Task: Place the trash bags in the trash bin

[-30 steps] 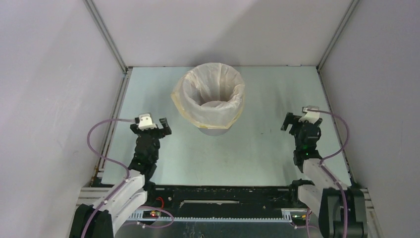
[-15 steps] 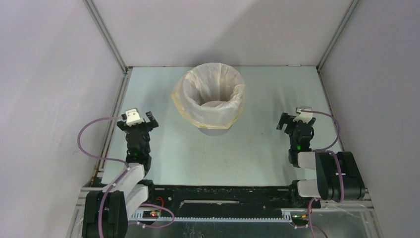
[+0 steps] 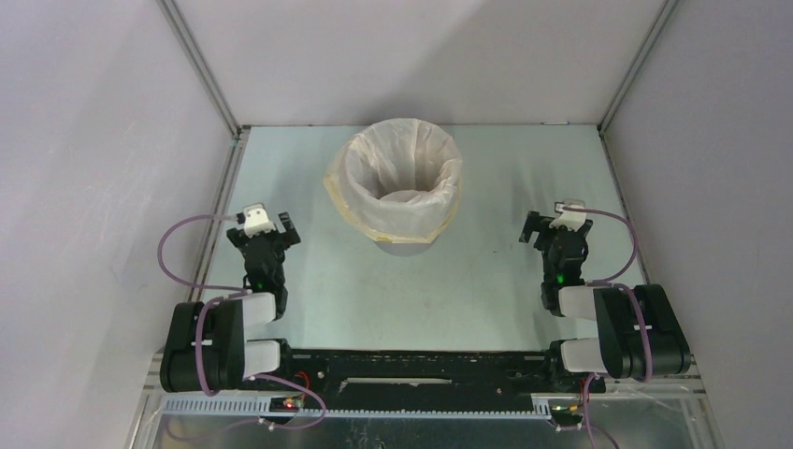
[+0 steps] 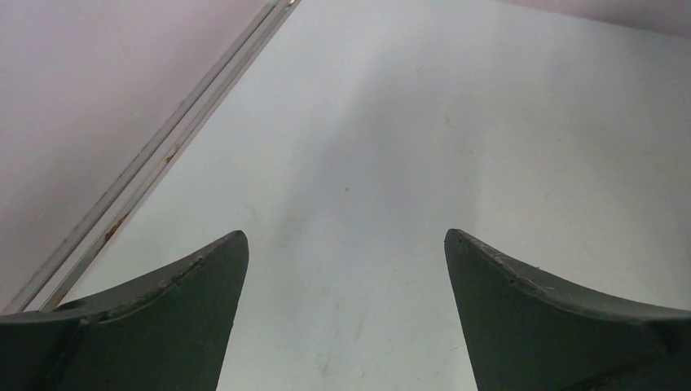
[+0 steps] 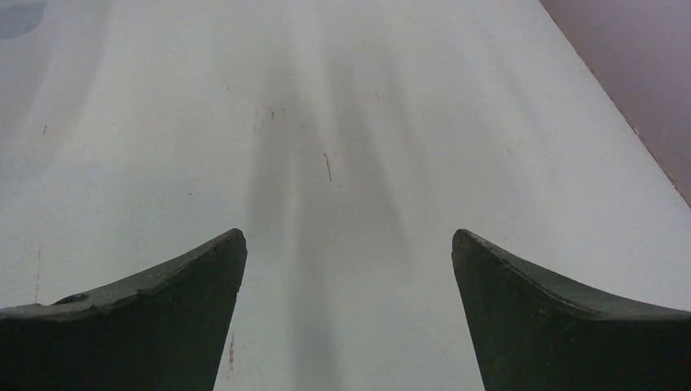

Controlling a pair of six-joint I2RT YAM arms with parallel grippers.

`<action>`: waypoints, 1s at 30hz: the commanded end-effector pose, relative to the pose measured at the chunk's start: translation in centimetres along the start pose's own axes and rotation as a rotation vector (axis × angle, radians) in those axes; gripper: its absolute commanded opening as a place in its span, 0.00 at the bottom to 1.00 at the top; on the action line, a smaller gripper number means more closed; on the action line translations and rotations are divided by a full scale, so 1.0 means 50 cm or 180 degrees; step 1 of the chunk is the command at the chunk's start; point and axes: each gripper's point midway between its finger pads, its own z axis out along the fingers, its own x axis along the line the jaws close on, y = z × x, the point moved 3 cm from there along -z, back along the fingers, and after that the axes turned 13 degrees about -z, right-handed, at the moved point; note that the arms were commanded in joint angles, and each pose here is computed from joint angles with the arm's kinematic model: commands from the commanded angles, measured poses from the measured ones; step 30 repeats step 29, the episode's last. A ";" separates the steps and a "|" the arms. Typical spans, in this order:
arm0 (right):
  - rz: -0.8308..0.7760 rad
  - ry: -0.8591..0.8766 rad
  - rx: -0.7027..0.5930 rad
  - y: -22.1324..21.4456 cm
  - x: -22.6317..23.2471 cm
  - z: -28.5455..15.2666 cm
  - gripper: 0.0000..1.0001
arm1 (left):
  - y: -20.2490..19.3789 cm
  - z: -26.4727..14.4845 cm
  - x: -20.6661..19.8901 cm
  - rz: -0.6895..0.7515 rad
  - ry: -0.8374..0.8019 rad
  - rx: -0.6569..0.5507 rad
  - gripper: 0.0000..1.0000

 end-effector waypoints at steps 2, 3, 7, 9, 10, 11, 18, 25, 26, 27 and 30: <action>0.0016 -0.0046 -0.0178 0.033 -0.012 0.014 0.99 | 0.041 0.010 -0.048 0.0068 -0.0477 -0.0222 0.99; 0.0023 -0.0025 -0.0176 0.034 -0.011 0.016 1.00 | 0.042 0.011 -0.047 0.0066 -0.0465 -0.0226 0.99; 0.0036 0.0021 -0.0160 0.033 -0.011 0.018 1.00 | 0.046 0.012 -0.032 -0.0008 -0.0280 -0.0269 1.00; 0.0038 0.0024 -0.0166 0.034 -0.012 0.019 1.00 | 0.047 0.011 -0.032 -0.0010 -0.0279 -0.0277 1.00; 0.0040 0.0024 -0.0164 0.034 -0.012 0.019 1.00 | 0.046 0.010 -0.032 -0.0012 -0.0285 -0.0275 1.00; 0.0037 0.0023 -0.0160 0.033 -0.012 0.019 1.00 | 0.047 0.011 -0.032 -0.0012 -0.0281 -0.0277 1.00; 0.0035 0.0033 -0.0156 0.032 -0.011 0.019 1.00 | 0.044 0.011 -0.044 0.0059 -0.0394 -0.0238 1.00; 0.0037 0.0025 -0.0154 0.032 -0.012 0.019 1.00 | 0.043 0.012 -0.045 0.0061 -0.0396 -0.0232 1.00; 0.0038 0.0024 -0.0156 0.032 -0.012 0.019 1.00 | 0.043 0.013 -0.045 0.0060 -0.0394 -0.0233 1.00; 0.0036 0.0028 -0.0152 0.032 -0.012 0.019 1.00 | 0.042 0.012 -0.044 0.0061 -0.0392 -0.0230 1.00; 0.0043 0.0023 -0.0157 0.032 -0.012 0.018 1.00 | 0.044 0.012 -0.044 0.0060 -0.0394 -0.0235 1.00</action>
